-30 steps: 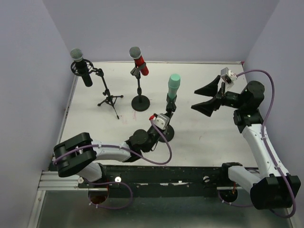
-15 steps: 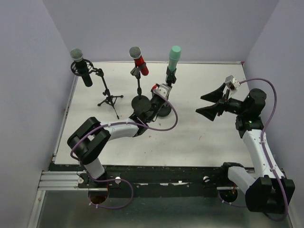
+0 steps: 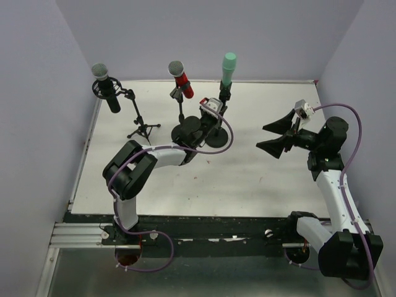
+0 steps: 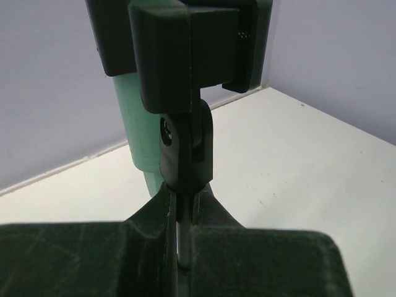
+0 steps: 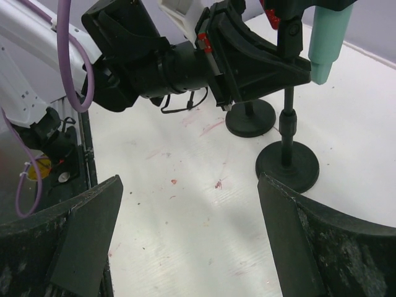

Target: Attach the microphones to the stand

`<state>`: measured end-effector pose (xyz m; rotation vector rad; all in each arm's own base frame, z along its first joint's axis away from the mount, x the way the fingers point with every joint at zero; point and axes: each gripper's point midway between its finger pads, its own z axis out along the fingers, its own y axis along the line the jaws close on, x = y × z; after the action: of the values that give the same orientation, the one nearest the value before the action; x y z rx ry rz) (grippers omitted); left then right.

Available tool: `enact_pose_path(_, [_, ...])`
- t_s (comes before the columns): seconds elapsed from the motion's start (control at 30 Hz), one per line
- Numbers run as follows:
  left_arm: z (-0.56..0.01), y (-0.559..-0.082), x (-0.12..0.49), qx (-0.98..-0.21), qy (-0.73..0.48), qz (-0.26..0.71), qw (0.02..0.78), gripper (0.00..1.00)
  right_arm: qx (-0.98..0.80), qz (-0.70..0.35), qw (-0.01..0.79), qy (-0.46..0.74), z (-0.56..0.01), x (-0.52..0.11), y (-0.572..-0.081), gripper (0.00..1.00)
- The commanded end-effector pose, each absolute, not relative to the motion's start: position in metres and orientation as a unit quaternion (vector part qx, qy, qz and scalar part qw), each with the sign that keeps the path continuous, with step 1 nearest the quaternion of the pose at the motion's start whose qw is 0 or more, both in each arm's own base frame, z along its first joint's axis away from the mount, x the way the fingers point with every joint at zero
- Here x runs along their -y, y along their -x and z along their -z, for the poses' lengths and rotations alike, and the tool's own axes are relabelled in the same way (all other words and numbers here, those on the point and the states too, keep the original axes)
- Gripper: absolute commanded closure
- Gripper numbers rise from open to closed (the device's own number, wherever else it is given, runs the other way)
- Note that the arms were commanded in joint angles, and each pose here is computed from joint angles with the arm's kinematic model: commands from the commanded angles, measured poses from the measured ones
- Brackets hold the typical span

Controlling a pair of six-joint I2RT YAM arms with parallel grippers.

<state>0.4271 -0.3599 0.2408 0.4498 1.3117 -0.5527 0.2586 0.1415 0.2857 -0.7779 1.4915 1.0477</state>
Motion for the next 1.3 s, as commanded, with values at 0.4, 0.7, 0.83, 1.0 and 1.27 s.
enact_pose_path(0.4, [-0.26,-0.384,0.342,-0.57,-0.182,0.315,0.737,0.2,-0.617,-0.43,0.563,0.343,-0.286,-0.135,-0.254,0.01])
enact_pose_path(0.7, [-0.254,-0.333,0.306,-0.607,-0.171,0.34,0.698,0.01,-0.634,-0.395,0.588,0.309,-0.288,-0.119,-0.266,0.0])
enact_pose_path(0.83, [-0.242,-0.294,0.305,-0.665,-0.22,0.369,0.611,0.02,-0.663,-0.355,0.609,0.254,-0.288,-0.102,-0.285,0.0])
enact_pose_path(1.0, [-0.255,-0.241,0.267,-0.703,-0.261,0.349,0.561,0.01,-0.71,-0.297,0.626,0.124,-0.291,-0.068,-0.316,0.0])
enact_pose_path(1.27, [-0.288,-0.195,0.164,-0.691,-0.206,0.298,0.626,0.02,-0.735,-0.187,0.645,-0.091,-0.284,-0.002,-0.341,0.0])
